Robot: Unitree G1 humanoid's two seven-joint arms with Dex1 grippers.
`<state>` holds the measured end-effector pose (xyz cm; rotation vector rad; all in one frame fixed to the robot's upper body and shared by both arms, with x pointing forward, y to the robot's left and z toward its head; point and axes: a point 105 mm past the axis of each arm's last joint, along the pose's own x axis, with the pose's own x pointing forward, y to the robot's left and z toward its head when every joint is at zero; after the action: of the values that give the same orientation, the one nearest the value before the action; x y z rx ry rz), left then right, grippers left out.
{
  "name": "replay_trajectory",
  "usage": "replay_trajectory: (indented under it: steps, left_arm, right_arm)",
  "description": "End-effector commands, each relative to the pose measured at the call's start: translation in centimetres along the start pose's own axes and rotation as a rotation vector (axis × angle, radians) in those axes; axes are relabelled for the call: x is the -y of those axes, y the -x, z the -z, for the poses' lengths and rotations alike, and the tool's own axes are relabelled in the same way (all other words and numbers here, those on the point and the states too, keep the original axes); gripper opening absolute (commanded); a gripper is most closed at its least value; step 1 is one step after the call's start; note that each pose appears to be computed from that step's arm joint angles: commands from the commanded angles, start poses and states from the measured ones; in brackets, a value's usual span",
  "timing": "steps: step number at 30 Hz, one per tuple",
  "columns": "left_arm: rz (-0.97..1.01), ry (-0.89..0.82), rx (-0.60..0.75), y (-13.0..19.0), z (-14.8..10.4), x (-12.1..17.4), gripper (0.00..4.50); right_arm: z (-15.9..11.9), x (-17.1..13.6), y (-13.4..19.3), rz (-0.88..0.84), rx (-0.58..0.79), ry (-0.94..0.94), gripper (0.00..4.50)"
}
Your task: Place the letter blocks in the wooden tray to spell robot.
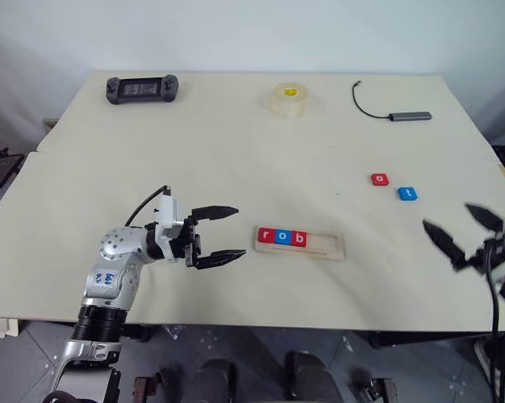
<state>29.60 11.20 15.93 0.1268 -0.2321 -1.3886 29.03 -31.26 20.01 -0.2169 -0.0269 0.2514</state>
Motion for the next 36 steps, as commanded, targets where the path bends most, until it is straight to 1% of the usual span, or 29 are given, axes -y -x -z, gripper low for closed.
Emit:
replay_trajectory:
  steps: [1,5,7,10,13,17,29,36]
  left_arm:
    - [0.002,-0.013,0.013,-0.5,-0.2,0.1,4.5]
    - [-0.007,-0.015,0.02,-0.7,-0.3,0.1,4.5]
    - [-0.016,-0.017,0.019,-0.6,-0.2,0.1,4.5]
    - [-0.026,-0.02,0.019,-0.5,-0.2,0.1,4.5]
    - [-0.03,-0.021,0.019,-0.5,-0.3,0.3,4.5]
    - [-0.037,-0.022,0.021,-0.5,-0.3,0.4,4.5]
    - [-0.047,-0.023,0.019,-0.3,-0.3,0.9,4.5]
    - [-0.046,-0.023,0.018,-0.3,-0.4,0.7,4.5]
  right_arm:
    - [0.3,2.0,-2.5,0.044,-0.1,-0.088,4.48]
    - [0.8,4.0,-5.1,0.111,-0.293,-0.108,4.48]
    - [1.0,4.2,-6.1,0.108,-0.374,-0.125,4.48]
    - [1.2,4.6,-7.3,0.127,-0.439,-0.125,4.48]
    - [1.0,4.8,-8.5,0.149,-0.454,-0.136,4.48]
    - [0.8,4.0,-9.5,0.115,-0.457,-0.158,4.48]
    - [0.9,3.1,-9.8,0.085,-0.478,-0.156,4.48]
    - [0.3,1.1,-11.2,0.039,-0.433,-0.238,4.48]
